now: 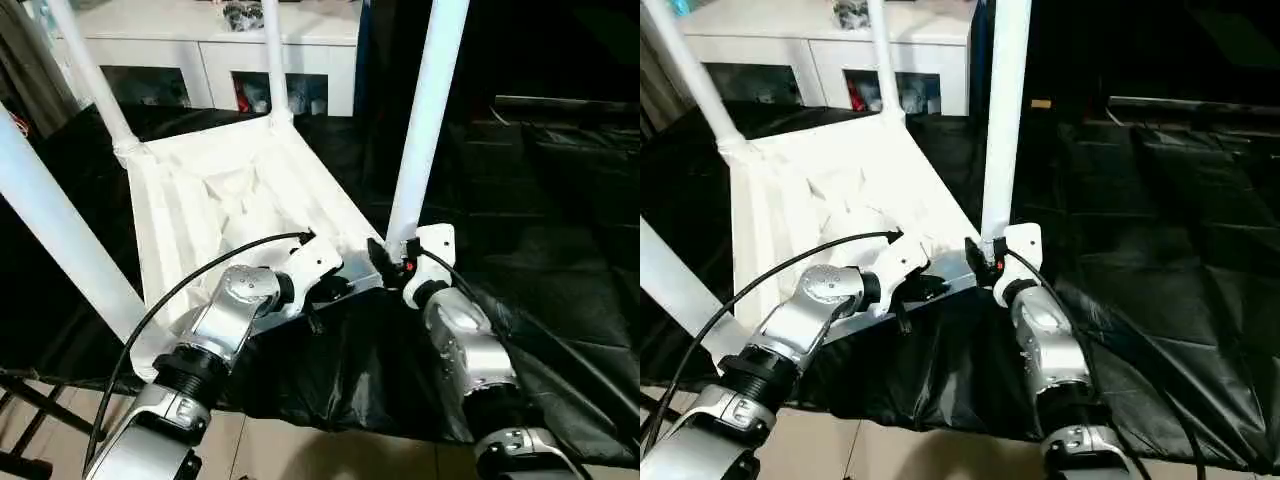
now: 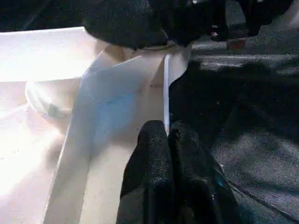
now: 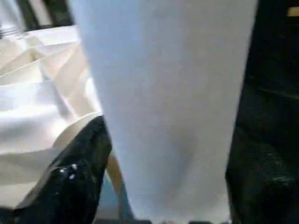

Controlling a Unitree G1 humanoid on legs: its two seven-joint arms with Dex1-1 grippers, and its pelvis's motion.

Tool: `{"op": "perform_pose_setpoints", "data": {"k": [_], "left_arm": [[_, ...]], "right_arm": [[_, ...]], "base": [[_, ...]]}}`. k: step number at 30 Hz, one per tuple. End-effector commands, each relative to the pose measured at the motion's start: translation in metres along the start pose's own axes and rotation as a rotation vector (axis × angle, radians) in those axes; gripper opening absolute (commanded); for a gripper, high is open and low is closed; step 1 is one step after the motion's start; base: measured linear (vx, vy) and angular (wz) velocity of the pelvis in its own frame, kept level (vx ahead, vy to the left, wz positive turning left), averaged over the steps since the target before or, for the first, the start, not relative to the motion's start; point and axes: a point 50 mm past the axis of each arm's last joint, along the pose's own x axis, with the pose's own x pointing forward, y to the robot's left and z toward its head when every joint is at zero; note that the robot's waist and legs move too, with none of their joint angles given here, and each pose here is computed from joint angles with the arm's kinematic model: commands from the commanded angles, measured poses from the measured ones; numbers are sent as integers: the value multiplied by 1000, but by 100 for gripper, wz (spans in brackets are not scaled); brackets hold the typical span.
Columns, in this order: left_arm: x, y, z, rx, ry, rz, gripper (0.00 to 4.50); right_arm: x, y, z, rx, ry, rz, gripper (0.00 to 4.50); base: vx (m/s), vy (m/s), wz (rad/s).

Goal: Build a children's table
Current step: Rotate leg to tighten

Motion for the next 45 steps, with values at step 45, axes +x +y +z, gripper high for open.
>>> {"op": "perform_pose_setpoints", "data": {"k": [45], "left_arm": [[-49, 16, -14, 133, 73, -369, 0]], "right_arm": [[-62, 24, -14, -130, 332, 1049, 252]], "base": [[0, 0, 0]]}}
